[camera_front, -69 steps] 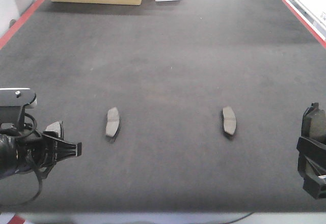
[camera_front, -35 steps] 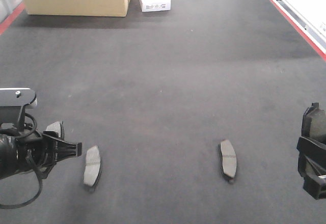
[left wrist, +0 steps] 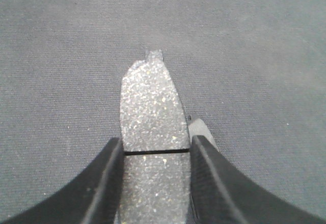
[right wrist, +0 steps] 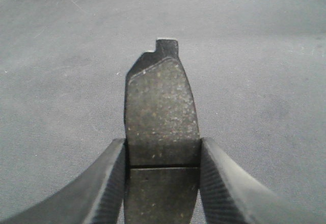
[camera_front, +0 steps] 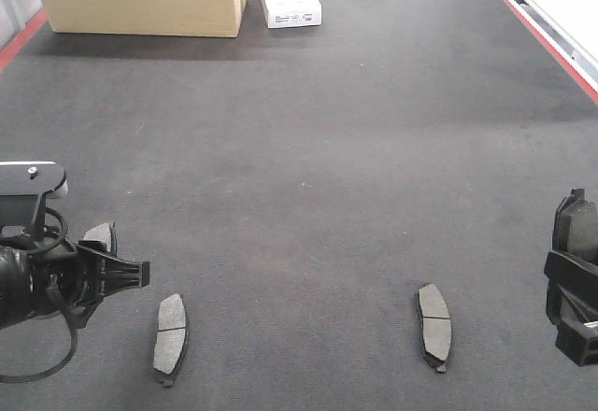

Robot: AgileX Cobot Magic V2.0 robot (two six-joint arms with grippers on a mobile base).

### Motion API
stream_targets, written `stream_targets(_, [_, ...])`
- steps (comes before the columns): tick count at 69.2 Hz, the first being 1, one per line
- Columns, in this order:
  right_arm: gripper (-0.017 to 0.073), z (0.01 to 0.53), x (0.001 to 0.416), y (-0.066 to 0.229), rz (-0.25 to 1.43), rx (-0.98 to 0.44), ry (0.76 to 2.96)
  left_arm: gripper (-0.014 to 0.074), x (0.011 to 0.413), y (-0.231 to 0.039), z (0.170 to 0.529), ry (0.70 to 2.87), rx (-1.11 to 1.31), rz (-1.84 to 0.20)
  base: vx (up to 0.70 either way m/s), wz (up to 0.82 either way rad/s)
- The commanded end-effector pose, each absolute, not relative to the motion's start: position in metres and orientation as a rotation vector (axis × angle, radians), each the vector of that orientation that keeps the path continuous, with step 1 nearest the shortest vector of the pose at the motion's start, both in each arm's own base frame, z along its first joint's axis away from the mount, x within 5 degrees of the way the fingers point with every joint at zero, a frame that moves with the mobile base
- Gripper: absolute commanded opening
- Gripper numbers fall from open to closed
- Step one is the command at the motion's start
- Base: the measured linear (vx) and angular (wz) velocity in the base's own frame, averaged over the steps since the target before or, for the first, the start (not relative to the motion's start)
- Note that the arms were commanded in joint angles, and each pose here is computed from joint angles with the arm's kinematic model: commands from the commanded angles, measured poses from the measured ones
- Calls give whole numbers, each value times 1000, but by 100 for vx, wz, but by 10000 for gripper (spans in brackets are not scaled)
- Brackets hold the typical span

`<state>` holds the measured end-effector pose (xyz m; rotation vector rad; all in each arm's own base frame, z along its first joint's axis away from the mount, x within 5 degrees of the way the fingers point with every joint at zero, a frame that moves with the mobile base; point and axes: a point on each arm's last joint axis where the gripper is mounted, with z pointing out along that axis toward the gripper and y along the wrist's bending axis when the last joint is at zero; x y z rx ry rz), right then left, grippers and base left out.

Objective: Move and align brake pads A on conveyor
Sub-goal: 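Position the base over the belt holding both pads, then lower the left gripper's brake pad onto the belt beside the placed pads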

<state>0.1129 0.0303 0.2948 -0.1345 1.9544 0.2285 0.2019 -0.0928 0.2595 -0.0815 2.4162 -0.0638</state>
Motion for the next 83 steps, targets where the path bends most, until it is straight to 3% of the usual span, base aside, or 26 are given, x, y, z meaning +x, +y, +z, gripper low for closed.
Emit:
stream_targets(1, [24, 313, 115, 32, 237, -153, 1832, 167, 204, -94, 274, 2338, -57, -109, 2, 1])
stream_targets(83, [24, 313, 115, 32, 237, -153, 1832, 167, 205, -95, 275, 2331, -51, -122, 0, 0])
